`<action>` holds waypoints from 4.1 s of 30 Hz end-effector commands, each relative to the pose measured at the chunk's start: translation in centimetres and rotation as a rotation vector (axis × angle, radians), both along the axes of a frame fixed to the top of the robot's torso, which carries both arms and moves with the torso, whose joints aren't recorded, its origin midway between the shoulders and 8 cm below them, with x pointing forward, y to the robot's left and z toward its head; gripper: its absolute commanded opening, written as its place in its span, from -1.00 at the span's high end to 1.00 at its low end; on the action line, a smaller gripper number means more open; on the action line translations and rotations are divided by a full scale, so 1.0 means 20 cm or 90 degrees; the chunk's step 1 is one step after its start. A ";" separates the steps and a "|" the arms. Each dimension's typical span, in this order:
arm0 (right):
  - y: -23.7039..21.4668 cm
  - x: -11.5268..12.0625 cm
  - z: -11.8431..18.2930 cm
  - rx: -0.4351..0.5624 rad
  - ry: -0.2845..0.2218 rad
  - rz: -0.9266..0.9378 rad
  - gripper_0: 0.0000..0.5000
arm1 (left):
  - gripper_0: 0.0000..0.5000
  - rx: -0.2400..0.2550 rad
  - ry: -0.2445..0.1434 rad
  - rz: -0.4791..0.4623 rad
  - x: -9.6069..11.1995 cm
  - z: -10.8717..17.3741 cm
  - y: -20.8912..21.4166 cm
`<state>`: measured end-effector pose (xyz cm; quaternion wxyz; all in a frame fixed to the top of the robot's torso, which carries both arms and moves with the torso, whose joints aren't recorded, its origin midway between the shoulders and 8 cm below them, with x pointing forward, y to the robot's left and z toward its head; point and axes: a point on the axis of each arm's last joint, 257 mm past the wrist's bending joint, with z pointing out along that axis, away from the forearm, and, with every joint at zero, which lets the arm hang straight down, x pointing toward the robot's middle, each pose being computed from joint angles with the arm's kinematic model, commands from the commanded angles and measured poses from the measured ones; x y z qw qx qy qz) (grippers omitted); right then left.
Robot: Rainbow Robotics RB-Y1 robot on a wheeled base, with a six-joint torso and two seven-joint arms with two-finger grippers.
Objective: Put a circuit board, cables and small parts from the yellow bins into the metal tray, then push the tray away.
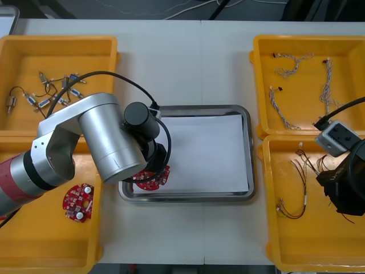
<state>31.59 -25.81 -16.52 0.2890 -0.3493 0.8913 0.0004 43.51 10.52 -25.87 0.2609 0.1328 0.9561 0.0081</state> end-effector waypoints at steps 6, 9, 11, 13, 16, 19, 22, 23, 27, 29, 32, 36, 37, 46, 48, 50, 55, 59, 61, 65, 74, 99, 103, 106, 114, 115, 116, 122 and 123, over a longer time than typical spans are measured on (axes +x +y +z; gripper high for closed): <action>0.07 0.06 0.07 0.004 -0.035 -0.014 1.00 | 1.00 -0.003 -0.020 0.013 0.05 0.03 -0.02; 0.07 0.07 0.08 0.008 -0.035 -0.017 1.00 | 1.00 0.004 -0.018 0.014 0.05 0.02 -0.02; 0.07 0.08 0.08 0.009 -0.036 -0.019 1.00 | 1.00 0.006 -0.020 0.018 0.06 0.01 -0.01; 0.07 0.10 0.09 0.011 -0.037 -0.019 1.00 | 1.00 0.005 -0.020 0.017 0.06 0.01 -0.02; 0.07 0.11 0.10 0.013 -0.039 -0.018 1.00 | 1.00 0.006 -0.021 0.018 0.06 0.01 -0.02; 0.08 0.12 0.10 0.014 -0.040 -0.017 1.00 | 1.00 0.004 -0.025 0.018 0.07 0.02 -0.02; 0.08 0.13 0.11 0.015 -0.041 -0.017 1.00 | 1.00 0.003 -0.027 0.019 0.07 0.02 -0.03; 0.08 0.14 0.11 0.016 -0.041 -0.017 1.00 | 0.99 0.004 -0.028 0.019 0.07 0.02 -0.03; 0.08 0.16 0.12 0.018 -0.041 -0.017 1.00 | 0.24 0.002 -0.031 0.021 0.08 0.02 -0.03; 0.08 0.17 0.12 0.019 -0.041 -0.015 1.00 | -0.07 0.003 -0.031 0.023 0.08 0.02 -0.02; 0.09 0.18 0.12 0.017 -0.042 -0.014 1.00 | -0.35 0.001 -0.034 0.024 0.08 0.02 -0.02; 0.10 0.18 0.12 0.012 -0.044 -0.007 1.00 | -0.80 -0.005 -0.035 0.024 0.08 0.02 -0.04; 0.10 0.18 0.12 0.012 -0.044 -0.005 1.00 | -0.89 -0.007 -0.036 0.025 0.09 0.03 -0.04; 0.11 0.18 0.13 0.013 -0.044 0.005 1.00 | -1.00 -0.036 -0.031 0.038 0.10 0.15 -0.04; 0.11 0.18 0.13 0.013 -0.043 0.001 1.00 | -1.00 -0.038 -0.028 0.042 0.09 0.18 -0.03; 0.09 0.18 0.13 0.007 -0.044 0.000 1.00 | -1.00 -0.042 -0.022 0.048 0.07 0.22 -0.02; 0.08 0.18 0.13 -0.002 -0.043 0.000 1.00 | -1.00 -0.075 -0.008 0.060 0.08 0.30 -0.02; 0.14 0.18 0.13 -0.004 -0.044 0.024 1.00 | -1.00 -0.090 -0.015 0.076 0.12 0.37 0.01; 0.17 0.19 0.14 -0.006 -0.046 0.036 1.00 | -1.00 -0.096 -0.017 0.081 0.13 0.40 0.02; 0.25 0.19 0.14 -0.010 -0.047 0.069 1.00 | -1.00 -0.108 -0.016 0.092 0.15 0.46 0.04; 0.49 0.14 0.10 -0.039 -0.040 0.184 1.00 | -1.00 -0.117 -0.008 0.146 0.17 0.65 0.21; 0.95 0.16 -0.17 -0.143 -0.023 0.386 1.00 | -1.00 -0.073 -0.112 0.311 0.38 0.94 1.08; 1.01 0.20 -0.23 -0.151 -0.032 0.400 1.00 | -1.00 -0.057 -0.108 0.298 0.38 0.96 1.22; 1.05 0.23 -0.28 -0.160 -0.038 0.410 1.00 | -1.00 -0.048 -0.100 0.285 0.38 0.96 1.31; 1.09 0.30 -0.40 -0.206 -0.059 0.447 1.00 | -1.00 -0.009 -0.067 0.227 0.37 0.95 1.55; 1.09 0.31 -0.40 -0.208 -0.060 0.449 1.00 | -1.00 -0.007 -0.065 0.225 0.37 0.94 1.56; 1.09 0.32 -0.41 -0.215 -0.065 0.455 1.00 | -1.00 -0.003 -0.063 0.219 0.37 0.94 1.59; 1.10 0.37 -0.46 -0.244 -0.085 0.493 1.00 | -1.00 -0.011 -0.066 0.218 0.36 0.97 1.70; 1.10 0.38 -0.47 -0.251 -0.089 0.503 1.00 | -1.00 -0.013 -0.068 0.223 0.35 0.98 1.72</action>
